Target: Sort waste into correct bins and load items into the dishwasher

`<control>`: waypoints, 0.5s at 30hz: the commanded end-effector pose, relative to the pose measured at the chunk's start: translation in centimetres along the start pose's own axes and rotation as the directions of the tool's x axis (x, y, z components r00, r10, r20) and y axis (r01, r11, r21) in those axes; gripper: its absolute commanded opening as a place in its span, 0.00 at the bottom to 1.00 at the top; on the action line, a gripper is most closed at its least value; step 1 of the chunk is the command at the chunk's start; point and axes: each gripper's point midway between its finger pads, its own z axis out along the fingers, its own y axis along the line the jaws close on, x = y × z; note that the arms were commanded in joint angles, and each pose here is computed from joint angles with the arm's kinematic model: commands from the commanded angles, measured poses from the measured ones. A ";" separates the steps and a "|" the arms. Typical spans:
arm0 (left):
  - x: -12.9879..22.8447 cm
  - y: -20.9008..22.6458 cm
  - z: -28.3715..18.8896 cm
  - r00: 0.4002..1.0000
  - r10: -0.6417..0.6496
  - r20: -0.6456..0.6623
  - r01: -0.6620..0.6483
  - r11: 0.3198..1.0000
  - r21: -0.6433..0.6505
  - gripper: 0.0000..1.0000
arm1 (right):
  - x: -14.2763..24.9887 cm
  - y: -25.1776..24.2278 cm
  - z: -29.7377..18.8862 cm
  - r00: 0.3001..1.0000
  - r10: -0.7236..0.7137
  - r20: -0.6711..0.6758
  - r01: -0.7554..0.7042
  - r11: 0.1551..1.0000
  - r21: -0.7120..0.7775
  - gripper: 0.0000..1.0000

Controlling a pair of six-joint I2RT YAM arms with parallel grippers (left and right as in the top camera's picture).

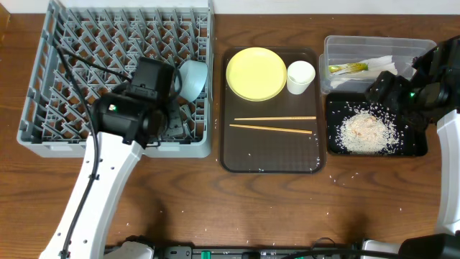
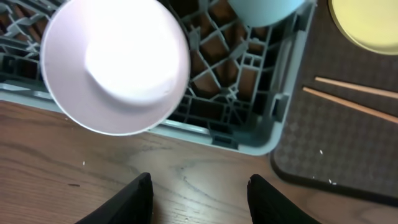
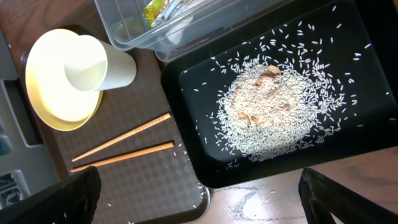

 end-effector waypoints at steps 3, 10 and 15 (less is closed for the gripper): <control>-3.3 1.6 -2.7 0.996 -0.056 0.064 0.051 0.996 0.077 0.51 | -0.3 0.3 -0.5 1.000 -0.004 0.016 0.005 1.000 -0.010 0.99; -4.2 5.6 -0.7 0.996 -0.091 0.014 0.090 0.994 0.057 0.51 | -0.3 0.3 -0.5 1.000 -0.004 0.016 0.005 1.000 -0.010 0.99; -4.5 7.0 3.0 0.996 0.043 -0.078 -0.039 0.998 0.045 0.56 | -0.3 0.3 -0.5 1.000 -0.004 0.016 0.005 1.000 -0.010 0.99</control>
